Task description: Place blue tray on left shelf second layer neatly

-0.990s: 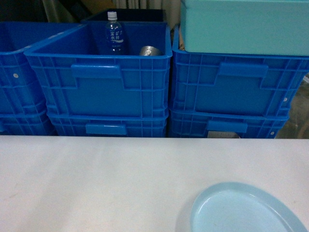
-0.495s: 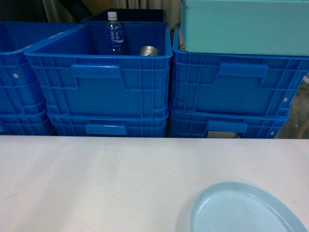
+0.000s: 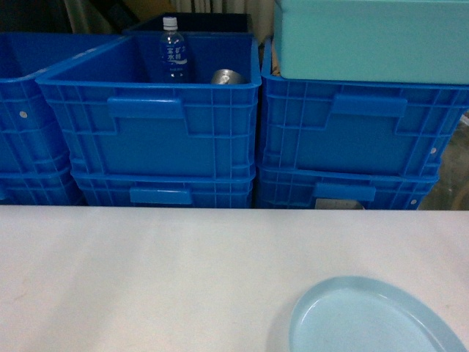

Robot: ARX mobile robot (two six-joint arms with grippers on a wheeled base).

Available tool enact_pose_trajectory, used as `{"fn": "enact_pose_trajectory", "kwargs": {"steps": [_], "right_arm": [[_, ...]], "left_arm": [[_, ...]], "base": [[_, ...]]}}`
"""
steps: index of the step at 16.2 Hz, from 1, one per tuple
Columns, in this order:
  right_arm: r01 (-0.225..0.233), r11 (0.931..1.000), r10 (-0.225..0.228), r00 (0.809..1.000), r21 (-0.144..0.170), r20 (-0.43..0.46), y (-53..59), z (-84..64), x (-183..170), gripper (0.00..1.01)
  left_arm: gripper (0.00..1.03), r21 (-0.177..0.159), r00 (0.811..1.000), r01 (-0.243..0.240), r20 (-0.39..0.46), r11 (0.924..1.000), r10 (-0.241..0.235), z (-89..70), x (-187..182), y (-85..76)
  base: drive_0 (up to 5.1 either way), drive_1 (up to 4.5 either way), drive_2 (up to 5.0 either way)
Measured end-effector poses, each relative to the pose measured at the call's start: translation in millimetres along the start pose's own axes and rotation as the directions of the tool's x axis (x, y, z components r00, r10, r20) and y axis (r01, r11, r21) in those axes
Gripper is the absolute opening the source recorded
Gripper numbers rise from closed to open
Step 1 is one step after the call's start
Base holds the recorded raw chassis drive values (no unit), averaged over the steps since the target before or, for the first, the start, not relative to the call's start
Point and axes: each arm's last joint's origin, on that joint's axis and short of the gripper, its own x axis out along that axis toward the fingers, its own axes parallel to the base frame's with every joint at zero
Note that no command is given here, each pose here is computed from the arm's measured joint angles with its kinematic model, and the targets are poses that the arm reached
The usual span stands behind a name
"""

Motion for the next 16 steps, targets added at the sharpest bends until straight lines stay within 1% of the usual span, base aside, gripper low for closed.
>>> {"fn": "enact_pose_trajectory", "kwargs": {"steps": [1,3,4,6,8,9,10,12,14,15,16], "right_arm": [[0.027,0.9996,-0.027,0.999,-0.002,-0.029,-2.2,-4.3,4.7,0.98],[0.049,0.9981,-0.05,0.999,-0.037,-0.018,-5.0,-4.3,8.6,0.98],[0.082,0.9957,-0.082,0.997,-0.044,-0.01,-9.4,-4.9,12.4,0.98],[0.121,0.9913,-0.121,0.993,-0.051,0.008,-13.7,-5.8,19.1,0.98],[0.134,0.99,-0.133,0.991,-0.045,0.012,-16.0,-7.0,23.2,0.98],[0.143,0.9889,-0.143,0.99,-0.042,0.002,-17.0,-10.7,26.1,0.98],[0.141,0.9894,-0.142,0.99,-0.031,-0.013,-18.1,-16.2,29.0,0.98],[0.153,0.9882,-0.153,0.988,-0.009,-0.032,-20.5,-27.5,35.3,0.98],[0.176,0.9843,-0.176,0.983,0.007,-0.043,-22.8,-35.8,41.0,0.98],[0.179,0.9838,-0.178,0.983,0.01,-0.051,-23.2,-38.9,43.2,0.98],[0.18,0.9833,-0.179,0.982,0.022,-0.059,-24.3,-42.6,44.7,0.98]], "left_arm": [[0.98,0.0,1.0,0.0,0.0,1.0,0.0,0.0,0.0,0.0],[0.98,0.0,1.0,0.0,0.0,1.0,0.0,0.0,0.0,0.0],[0.98,0.0,1.0,0.0,0.0,1.0,0.0,0.0,0.0,0.0],[0.98,0.0,1.0,0.0,0.0,1.0,0.0,0.0,0.0,0.0],[0.98,0.0,1.0,0.0,0.0,1.0,0.0,0.0,0.0,0.0],[0.98,0.0,1.0,0.0,0.0,1.0,0.0,0.0,0.0,0.0],[0.98,0.0,1.0,0.0,0.0,1.0,0.0,0.0,0.0,0.0],[0.98,0.0,1.0,0.0,0.0,1.0,0.0,0.0,0.0,0.0],[0.98,0.0,1.0,0.0,0.0,1.0,0.0,0.0,0.0,0.0],[0.98,0.0,1.0,0.0,0.0,1.0,0.0,0.0,0.0,0.0],[0.98,0.0,1.0,0.0,0.0,1.0,0.0,0.0,0.0,0.0]], "base": [[0.0,0.0,0.0],[0.0,0.0,0.0],[0.0,0.0,0.0],[0.0,0.0,0.0],[0.0,0.0,0.0],[0.0,0.0,0.0],[0.0,0.0,0.0],[0.0,0.0,0.0],[0.0,0.0,0.0],[0.0,0.0,0.0],[0.0,0.0,0.0]]}}
